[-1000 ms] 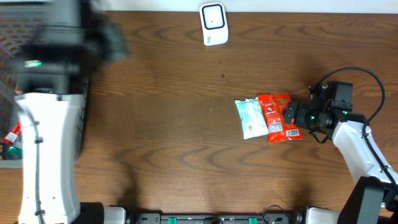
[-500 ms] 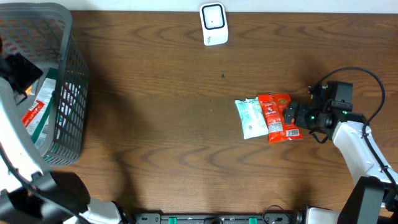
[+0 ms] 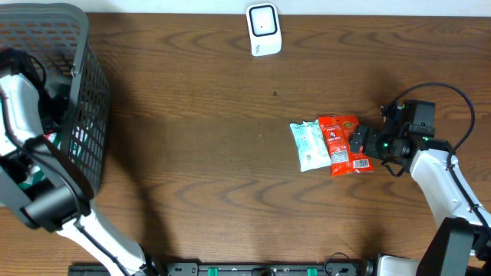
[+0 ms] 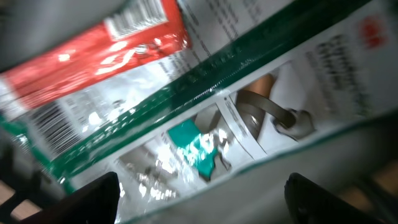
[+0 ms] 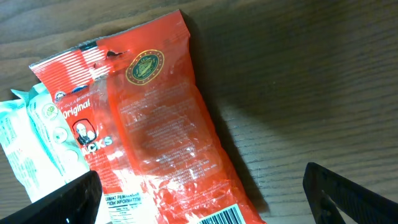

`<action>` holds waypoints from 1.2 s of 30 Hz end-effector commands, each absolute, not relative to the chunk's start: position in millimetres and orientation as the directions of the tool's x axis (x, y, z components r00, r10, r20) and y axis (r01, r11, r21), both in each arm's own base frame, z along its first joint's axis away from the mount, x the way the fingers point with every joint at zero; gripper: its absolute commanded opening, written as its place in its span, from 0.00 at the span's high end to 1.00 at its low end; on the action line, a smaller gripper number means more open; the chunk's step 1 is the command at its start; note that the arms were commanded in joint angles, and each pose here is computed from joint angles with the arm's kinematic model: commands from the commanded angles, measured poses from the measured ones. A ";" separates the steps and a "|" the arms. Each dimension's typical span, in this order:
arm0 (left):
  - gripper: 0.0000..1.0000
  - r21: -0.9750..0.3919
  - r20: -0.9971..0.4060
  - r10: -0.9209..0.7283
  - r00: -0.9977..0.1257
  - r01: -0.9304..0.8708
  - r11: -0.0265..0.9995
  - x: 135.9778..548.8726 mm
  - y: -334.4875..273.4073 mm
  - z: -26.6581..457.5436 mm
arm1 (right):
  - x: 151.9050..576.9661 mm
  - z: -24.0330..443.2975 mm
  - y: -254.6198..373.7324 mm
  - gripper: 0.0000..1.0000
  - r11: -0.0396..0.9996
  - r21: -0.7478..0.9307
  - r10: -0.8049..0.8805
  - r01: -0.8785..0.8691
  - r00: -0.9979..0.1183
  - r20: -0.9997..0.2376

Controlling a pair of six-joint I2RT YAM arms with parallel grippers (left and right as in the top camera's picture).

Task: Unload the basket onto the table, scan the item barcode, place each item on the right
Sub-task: 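Reach the left gripper into the basket and grasp the green 3M gloves pack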

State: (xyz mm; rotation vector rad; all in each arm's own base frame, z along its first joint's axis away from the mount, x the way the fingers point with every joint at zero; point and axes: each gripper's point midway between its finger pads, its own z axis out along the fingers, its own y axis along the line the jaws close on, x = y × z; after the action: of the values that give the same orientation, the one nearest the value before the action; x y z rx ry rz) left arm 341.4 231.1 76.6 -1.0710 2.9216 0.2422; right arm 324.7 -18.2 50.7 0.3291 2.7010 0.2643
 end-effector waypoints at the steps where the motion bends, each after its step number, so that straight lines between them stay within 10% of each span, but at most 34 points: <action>1: 0.13 0.204 0.013 -0.586 -0.810 -0.572 0.795 332.6 236.0 48.1 | 329.3 57.0 -17.2 0.01 0.958 0.228 0.256 0.177 -0.885 -0.390; 12: 0.04 0.208 0.091 -0.575 -0.813 -0.550 0.809 330.6 234.6 8.0 | 329.3 57.0 -17.2 0.01 0.958 0.228 0.256 0.177 -0.885 -0.390; 16: 0.27 0.207 0.079 -0.576 -0.814 -0.552 0.808 333.0 236.0 7.7 | 329.4 57.0 -17.2 0.01 0.958 0.228 0.256 0.177 -0.884 -0.390; 23: 0.37 0.203 0.076 -0.576 -0.814 -0.553 0.808 333.9 235.7 7.0 | 329.4 57.0 -17.4 0.01 0.958 0.228 0.256 0.177 -0.884 -0.390; 36: 0.02 0.183 -0.083 -0.553 -0.829 -0.558 0.809 359.9 249.4 66.2 | 329.3 57.0 -17.5 0.01 0.957 0.228 0.257 0.177 -0.884 -0.390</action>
State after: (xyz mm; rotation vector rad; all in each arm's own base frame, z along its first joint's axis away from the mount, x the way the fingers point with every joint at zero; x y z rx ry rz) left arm 352.6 245.0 43.5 -0.9342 3.0187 0.2952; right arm 324.7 -18.2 50.7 0.3291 2.7010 0.2643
